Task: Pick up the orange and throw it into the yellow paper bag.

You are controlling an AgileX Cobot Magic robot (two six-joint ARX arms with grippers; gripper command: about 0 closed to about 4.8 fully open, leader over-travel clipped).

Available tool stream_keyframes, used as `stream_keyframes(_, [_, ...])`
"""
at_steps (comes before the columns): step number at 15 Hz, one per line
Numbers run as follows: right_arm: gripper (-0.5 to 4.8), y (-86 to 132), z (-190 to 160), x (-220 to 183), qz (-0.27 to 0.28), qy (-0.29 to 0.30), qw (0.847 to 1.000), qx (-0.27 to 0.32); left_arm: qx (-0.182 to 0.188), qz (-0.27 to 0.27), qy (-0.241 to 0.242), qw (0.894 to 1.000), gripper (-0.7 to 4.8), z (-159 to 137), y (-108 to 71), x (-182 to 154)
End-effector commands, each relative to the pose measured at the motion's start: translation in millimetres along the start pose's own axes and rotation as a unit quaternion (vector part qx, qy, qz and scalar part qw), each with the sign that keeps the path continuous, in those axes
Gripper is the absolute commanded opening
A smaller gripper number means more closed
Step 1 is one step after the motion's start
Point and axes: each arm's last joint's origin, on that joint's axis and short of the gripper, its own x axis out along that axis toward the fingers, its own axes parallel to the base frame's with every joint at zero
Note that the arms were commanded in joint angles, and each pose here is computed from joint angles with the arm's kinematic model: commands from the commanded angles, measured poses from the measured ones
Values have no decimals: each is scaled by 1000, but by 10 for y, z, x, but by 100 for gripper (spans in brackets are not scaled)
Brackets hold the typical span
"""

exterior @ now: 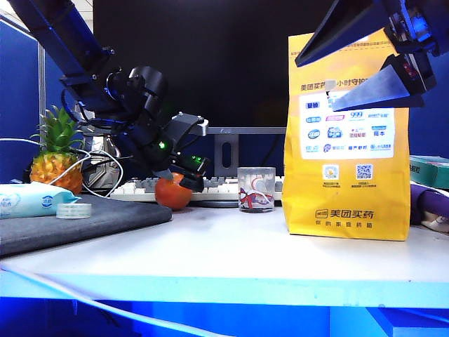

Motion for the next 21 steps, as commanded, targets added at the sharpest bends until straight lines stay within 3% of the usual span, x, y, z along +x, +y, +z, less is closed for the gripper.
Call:
stream_keyframes(1, [479, 13, 39, -10, 2, -11, 1000, -11, 5, 30, -29, 999, 479, 98, 57, -18])
stream_keyframes(7, [479, 13, 37, -9, 2, -11, 1000, -11, 2, 62, 0, 998, 479, -28, 105, 55])
stream_keyframes(15, [479, -73, 1, 103, 4, 7, 1000, 2, 54, 140, 9, 989, 479, -21, 185, 74])
stream_keyframes(21, [479, -69, 57, 105, 7, -17, 1000, -16, 51, 162, 9, 985, 479, -21, 232, 69])
